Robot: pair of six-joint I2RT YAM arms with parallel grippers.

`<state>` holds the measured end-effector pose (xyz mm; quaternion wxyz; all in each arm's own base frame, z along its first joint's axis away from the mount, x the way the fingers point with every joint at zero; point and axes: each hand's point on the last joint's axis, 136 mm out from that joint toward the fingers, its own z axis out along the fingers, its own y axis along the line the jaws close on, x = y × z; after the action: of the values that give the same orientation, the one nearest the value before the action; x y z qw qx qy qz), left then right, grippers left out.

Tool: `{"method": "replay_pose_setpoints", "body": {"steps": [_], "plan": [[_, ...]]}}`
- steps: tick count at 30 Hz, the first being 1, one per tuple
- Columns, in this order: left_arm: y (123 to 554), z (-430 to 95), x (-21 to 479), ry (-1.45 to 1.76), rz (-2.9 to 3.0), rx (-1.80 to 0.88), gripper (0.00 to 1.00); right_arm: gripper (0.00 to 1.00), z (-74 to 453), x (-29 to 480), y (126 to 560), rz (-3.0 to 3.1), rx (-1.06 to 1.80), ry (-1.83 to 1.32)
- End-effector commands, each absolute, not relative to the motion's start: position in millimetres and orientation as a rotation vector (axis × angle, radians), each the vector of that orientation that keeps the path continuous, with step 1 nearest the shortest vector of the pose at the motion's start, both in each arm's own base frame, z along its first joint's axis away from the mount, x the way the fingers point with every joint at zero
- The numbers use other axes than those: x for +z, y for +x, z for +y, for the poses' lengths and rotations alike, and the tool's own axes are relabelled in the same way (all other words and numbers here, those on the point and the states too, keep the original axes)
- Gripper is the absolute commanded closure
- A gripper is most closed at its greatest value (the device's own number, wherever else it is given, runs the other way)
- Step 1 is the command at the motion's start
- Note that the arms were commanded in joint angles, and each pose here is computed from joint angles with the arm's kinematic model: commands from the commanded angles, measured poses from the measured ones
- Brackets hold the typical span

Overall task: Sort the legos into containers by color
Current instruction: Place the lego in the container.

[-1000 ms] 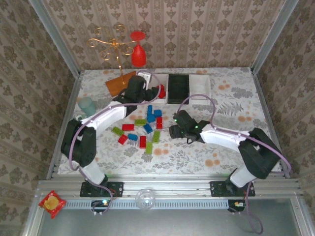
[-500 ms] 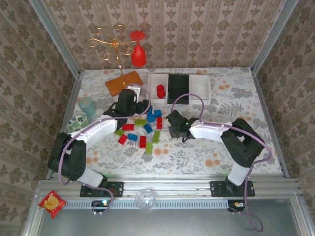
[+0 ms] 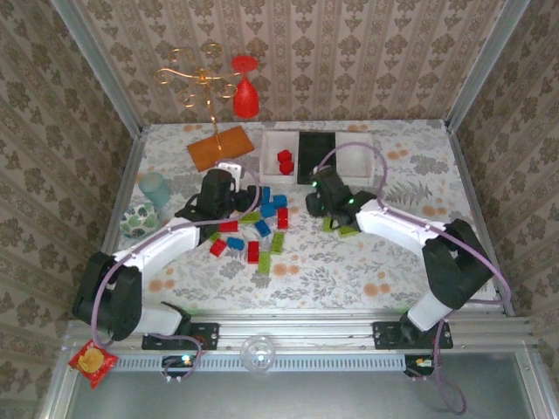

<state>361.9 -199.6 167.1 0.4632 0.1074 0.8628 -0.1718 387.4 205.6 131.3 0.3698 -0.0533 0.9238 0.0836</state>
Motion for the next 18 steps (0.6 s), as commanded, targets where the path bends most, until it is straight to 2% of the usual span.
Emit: {"method": "replay_pose_setpoints", "body": {"steps": [1,8,14,18], "plan": [[361.6,-193.9,180.6,0.212,2.068,-0.447,0.23,0.69,199.5,164.5,425.7,2.274,0.302,-0.039],[351.4,-187.9,177.0,0.214,2.078,-0.450,0.17,0.68,178.5,165.5,504.1,2.214,0.269,0.088],[343.0,-175.4,169.7,0.194,2.114,-0.404,0.16,0.62,179.4,126.2,556.6,2.300,0.236,0.100],[336.1,-152.5,150.8,0.086,2.188,-0.373,0.16,0.50,180.7,109.4,579.4,2.319,0.248,0.087]]}}
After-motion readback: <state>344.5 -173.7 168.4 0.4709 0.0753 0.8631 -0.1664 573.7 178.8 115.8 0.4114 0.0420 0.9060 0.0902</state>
